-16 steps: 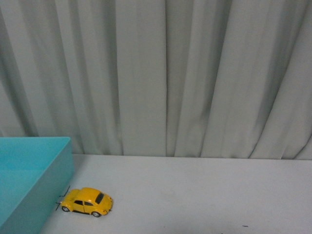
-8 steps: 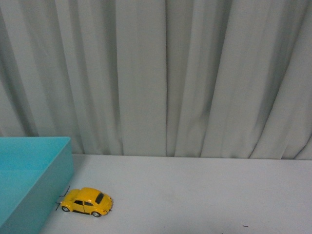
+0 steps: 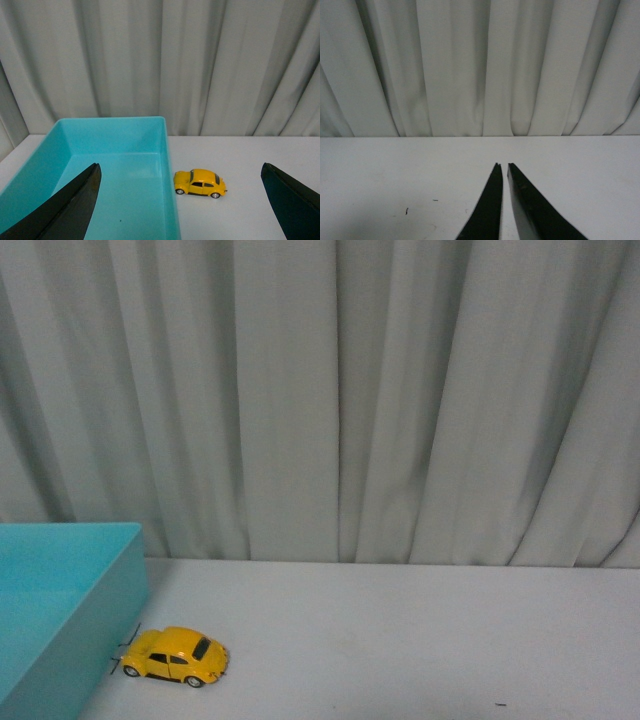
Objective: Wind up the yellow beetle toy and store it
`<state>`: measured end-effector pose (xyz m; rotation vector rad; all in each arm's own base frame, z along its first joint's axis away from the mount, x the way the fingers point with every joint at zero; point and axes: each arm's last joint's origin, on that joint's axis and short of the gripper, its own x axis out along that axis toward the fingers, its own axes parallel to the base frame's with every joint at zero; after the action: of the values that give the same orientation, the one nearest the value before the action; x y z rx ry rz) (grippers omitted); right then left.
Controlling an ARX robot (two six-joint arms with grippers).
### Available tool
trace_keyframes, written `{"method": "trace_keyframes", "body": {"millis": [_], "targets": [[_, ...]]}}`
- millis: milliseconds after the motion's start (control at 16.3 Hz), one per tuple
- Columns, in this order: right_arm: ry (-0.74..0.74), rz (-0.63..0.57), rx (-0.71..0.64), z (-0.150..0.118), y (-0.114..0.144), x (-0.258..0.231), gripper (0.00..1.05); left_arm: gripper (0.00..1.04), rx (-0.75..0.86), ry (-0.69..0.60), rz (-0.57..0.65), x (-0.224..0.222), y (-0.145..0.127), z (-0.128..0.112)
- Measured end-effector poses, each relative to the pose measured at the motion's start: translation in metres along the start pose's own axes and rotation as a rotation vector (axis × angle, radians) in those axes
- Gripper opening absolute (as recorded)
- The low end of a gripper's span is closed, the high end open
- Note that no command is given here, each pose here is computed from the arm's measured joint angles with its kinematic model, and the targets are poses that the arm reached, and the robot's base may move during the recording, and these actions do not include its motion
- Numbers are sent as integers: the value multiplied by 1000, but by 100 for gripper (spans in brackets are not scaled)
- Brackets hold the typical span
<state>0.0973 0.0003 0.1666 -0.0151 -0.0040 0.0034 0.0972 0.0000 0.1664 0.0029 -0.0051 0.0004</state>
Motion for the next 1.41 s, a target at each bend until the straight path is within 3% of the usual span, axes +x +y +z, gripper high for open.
{"method": "trace_keyframes", "body": {"millis": [123,306,674,796,919,1042,1164,1287,1409], "targets": [[-1,0,0,0,0,0,25,98,0,0,0,0,0,0],[-1,0,0,0,0,0,34,98,0,1,0,0,0,0],[-1,0,0,0,0,0,100,98,-7,26,4,0,0,-1],[0,0,0,0,0,0,97,98,-108,253,54,6,-6,4],[0,0,0,0,0,0,98,98,-177,183,-15,45,-28,56],[0,0,0,0,0,0,98,98,-142,134,-62,83,-42,81],[-1,0,0,0,0,0,98,98,-31,181,-81,129,-57,81],[0,0,0,0,0,0,98,98,242,324,-147,199,-78,54],[-1,0,1,0,0,0,98,98,455,380,-235,238,-89,41]]}}
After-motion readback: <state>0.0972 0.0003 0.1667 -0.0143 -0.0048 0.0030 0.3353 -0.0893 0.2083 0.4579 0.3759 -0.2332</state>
